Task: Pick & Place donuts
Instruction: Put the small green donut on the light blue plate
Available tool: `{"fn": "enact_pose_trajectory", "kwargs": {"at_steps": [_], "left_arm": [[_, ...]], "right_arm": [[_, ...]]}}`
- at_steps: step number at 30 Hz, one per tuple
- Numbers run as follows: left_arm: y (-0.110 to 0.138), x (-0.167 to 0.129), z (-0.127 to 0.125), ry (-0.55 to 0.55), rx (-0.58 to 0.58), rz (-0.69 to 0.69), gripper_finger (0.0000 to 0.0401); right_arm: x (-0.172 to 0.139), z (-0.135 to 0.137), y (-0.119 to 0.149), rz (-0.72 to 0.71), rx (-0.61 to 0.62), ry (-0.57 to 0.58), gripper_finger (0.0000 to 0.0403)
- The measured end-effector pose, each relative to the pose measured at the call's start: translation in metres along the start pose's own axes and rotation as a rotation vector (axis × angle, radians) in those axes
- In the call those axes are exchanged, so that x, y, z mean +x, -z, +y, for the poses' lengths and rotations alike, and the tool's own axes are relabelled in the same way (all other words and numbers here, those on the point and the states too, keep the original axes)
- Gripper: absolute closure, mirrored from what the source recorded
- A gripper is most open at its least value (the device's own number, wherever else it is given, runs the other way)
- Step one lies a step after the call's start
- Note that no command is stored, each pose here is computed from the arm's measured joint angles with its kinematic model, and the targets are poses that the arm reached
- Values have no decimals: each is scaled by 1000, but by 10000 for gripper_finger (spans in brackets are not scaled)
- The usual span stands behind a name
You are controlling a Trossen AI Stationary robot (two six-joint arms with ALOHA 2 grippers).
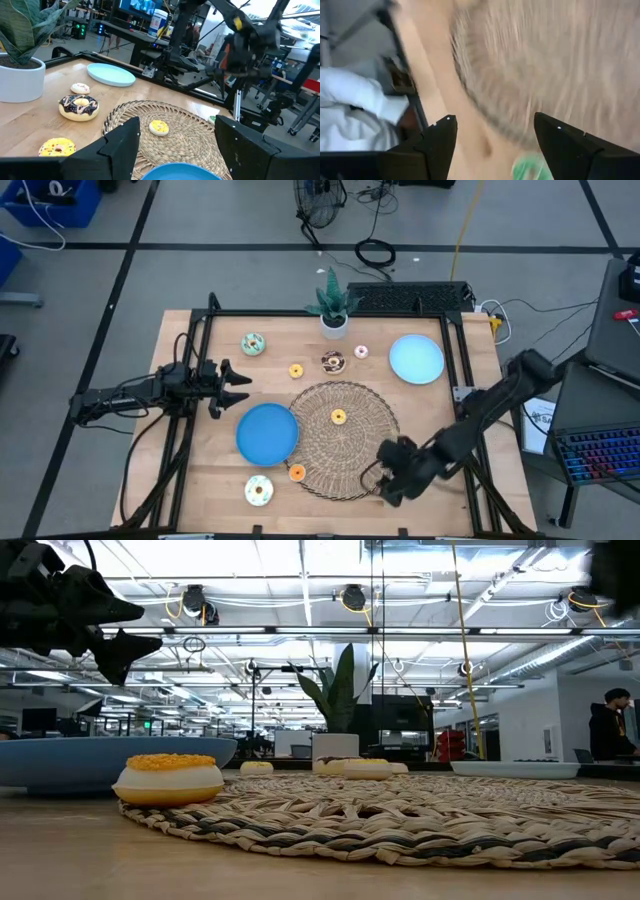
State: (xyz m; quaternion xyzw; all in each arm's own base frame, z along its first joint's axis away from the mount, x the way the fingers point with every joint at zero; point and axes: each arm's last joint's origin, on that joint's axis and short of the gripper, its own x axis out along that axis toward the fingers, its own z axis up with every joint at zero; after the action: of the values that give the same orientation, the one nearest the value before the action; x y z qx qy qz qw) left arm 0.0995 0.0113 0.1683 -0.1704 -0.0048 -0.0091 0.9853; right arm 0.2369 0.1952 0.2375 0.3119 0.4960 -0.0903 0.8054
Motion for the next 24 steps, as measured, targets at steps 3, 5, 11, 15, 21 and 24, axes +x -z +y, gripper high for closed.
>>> {"fn": "enact_pose_trajectory", "kwargs": {"at_steps": [3,5,11,15,21,24], "left_arm": [[0,0,0,0,0,0,146],[0,0,0,0,0,0,146],[0,0,0,0,0,0,146],[0,0,0,0,0,0,146],[0,0,0,0,0,0,146],[0,0,0,0,0,0,146]], "right_arm": [[21,-3,13,207,160,98,151],[34,-9,20,306,239,199,151],[55,-26,33,446,309,435,151],[61,-23,33,437,310,401,151],[65,-17,29,336,259,330,151],[66,-18,28,307,242,332,151]]}}
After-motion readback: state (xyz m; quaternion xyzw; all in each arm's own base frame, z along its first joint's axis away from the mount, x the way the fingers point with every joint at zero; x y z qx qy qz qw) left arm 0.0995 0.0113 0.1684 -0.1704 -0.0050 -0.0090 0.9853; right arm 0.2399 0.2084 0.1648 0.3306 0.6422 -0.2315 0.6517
